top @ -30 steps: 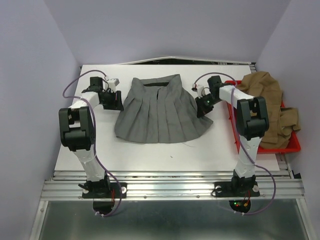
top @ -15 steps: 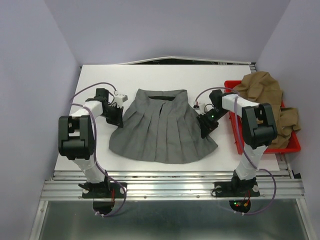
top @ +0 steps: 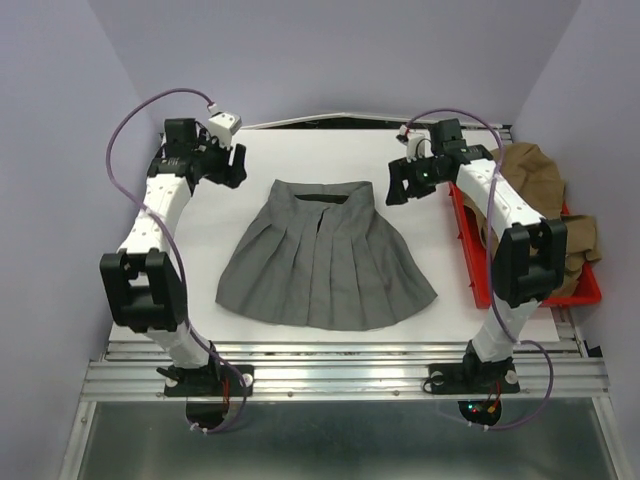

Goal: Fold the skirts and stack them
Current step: Flatten the skirt out

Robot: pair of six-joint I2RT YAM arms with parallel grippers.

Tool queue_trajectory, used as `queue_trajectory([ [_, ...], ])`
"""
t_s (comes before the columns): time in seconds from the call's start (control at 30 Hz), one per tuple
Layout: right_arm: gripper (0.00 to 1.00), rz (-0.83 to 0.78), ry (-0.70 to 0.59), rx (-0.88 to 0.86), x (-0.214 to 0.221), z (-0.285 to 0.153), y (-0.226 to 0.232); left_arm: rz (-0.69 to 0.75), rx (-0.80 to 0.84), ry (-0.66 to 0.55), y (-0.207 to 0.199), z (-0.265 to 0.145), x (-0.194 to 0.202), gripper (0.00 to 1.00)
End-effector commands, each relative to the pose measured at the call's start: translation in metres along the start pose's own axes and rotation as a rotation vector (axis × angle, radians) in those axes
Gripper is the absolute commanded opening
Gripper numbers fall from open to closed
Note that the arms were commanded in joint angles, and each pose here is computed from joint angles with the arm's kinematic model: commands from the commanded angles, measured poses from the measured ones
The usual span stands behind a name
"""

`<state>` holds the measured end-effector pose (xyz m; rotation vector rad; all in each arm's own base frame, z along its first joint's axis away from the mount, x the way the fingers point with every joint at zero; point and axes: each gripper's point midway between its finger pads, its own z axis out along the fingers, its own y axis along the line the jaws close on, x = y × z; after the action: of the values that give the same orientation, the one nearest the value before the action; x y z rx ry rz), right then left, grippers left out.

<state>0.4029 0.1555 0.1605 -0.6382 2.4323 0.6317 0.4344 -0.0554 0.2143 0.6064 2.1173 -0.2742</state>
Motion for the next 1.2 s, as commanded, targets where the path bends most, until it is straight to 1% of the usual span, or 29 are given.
queue_trajectory([
  [0.0, 0.72, 0.115, -0.061, 0.020, -0.024, 0.040, 0.002, -0.169, 0.006, -0.057, 0.016, 0.048, -0.016, 0.76],
  [0.07, 0.73, 0.099, -0.070, 0.041, -0.026, 0.053, 0.001, -0.185, 0.040, -0.075, 0.015, 0.059, -0.021, 0.77],
  [0.1, 0.75, 0.078, -0.100, 0.045, -0.034, 0.060, 0.001, -0.194, 0.057, -0.067, 0.017, 0.072, -0.015, 0.77],
  [0.13, 0.75, 0.076, -0.103, 0.051, -0.033, 0.068, -0.004, -0.208, 0.074, -0.070, 0.015, 0.077, -0.017, 0.77],
  [0.17, 0.76, 0.058, -0.119, 0.080, -0.037, 0.077, -0.014, -0.232, 0.092, -0.060, 0.014, 0.088, -0.010, 0.77],
  [0.27, 0.76, 0.020, -0.110, 0.123, -0.037, 0.089, -0.030, -0.248, 0.146, -0.053, 0.006, 0.100, 0.003, 0.78],
  [0.3, 0.76, 0.004, -0.109, 0.127, -0.037, 0.092, -0.033, -0.228, 0.156, -0.085, 0.006, 0.102, -0.001, 0.78],
  [0.37, 0.75, -0.023, -0.109, 0.121, -0.036, 0.099, -0.035, -0.212, 0.197, -0.102, 0.001, 0.105, -0.002, 0.79],
  [0.4, 0.74, -0.035, -0.123, 0.094, -0.039, 0.101, -0.031, -0.219, 0.221, -0.089, -0.002, 0.111, 0.004, 0.79],
  [0.43, 0.74, -0.044, -0.131, 0.081, -0.040, 0.102, -0.030, -0.206, 0.260, -0.083, -0.018, 0.118, 0.002, 0.79],
  [0.47, 0.73, -0.057, -0.135, 0.068, -0.040, 0.103, -0.028, -0.210, 0.274, -0.077, -0.020, 0.122, 0.004, 0.79],
  [0.53, 0.68, -0.073, -0.134, 0.046, -0.039, 0.107, -0.026, -0.196, 0.299, -0.063, -0.025, 0.132, 0.009, 0.79],
  [0.57, 0.64, -0.082, -0.134, 0.047, -0.039, 0.108, -0.027, -0.185, 0.300, -0.067, -0.026, 0.136, 0.005, 0.79],
  [0.63, 0.55, -0.085, -0.134, 0.056, -0.040, 0.111, -0.031, -0.181, 0.318, -0.031, -0.029, 0.149, 0.016, 0.79],
  [0.67, 0.50, -0.089, -0.135, 0.058, -0.040, 0.113, -0.032, -0.182, 0.329, -0.020, -0.034, 0.152, 0.018, 0.79],
  [0.7, 0.42, -0.088, -0.137, 0.061, -0.041, 0.114, -0.033, -0.185, 0.344, -0.007, -0.036, 0.158, 0.021, 0.79],
  [0.77, 0.33, -0.081, -0.139, 0.062, -0.043, 0.116, -0.034, -0.182, 0.347, 0.001, -0.040, 0.162, 0.023, 0.79],
  [0.8, 0.26, -0.076, -0.143, 0.059, -0.044, 0.116, -0.033, -0.172, 0.330, 0.004, -0.043, 0.166, 0.023, 0.80],
  [0.87, 0.19, -0.065, -0.148, 0.052, -0.045, 0.117, -0.032, -0.169, 0.287, 0.012, -0.041, 0.170, 0.023, 0.81],
  [0.93, 0.16, -0.056, -0.151, 0.044, -0.047, 0.117, -0.031, -0.178, 0.256, 0.016, -0.044, 0.175, 0.023, 0.81],
  [0.97, 0.14, -0.054, -0.150, 0.041, -0.047, 0.118, -0.031, -0.180, 0.214, 0.016, -0.038, 0.178, 0.024, 0.79],
  [1.0, 0.09, -0.053, -0.150, 0.039, -0.047, 0.119, -0.030, -0.188, 0.188, 0.013, -0.035, 0.180, 0.024, 0.76],
  [1.03, 0.06, -0.052, -0.149, 0.039, -0.047, 0.119, -0.031, -0.203, 0.158, 0.014, -0.029, 0.181, 0.024, 0.69],
  [1.1, 0.01, -0.050, -0.151, 0.044, -0.048, 0.118, -0.031, -0.233, 0.085, 0.013, -0.016, 0.184, 0.024, 0.62],
  [1.13, 0.01, -0.049, -0.149, 0.050, -0.047, 0.118, -0.032, -0.243, 0.064, 0.015, -0.011, 0.185, 0.026, 0.54],
  [1.17, 0.01, -0.052, -0.152, 0.050, -0.048, 0.117, -0.032, -0.254, 0.047, 0.016, -0.006, 0.185, 0.026, 0.51],
])
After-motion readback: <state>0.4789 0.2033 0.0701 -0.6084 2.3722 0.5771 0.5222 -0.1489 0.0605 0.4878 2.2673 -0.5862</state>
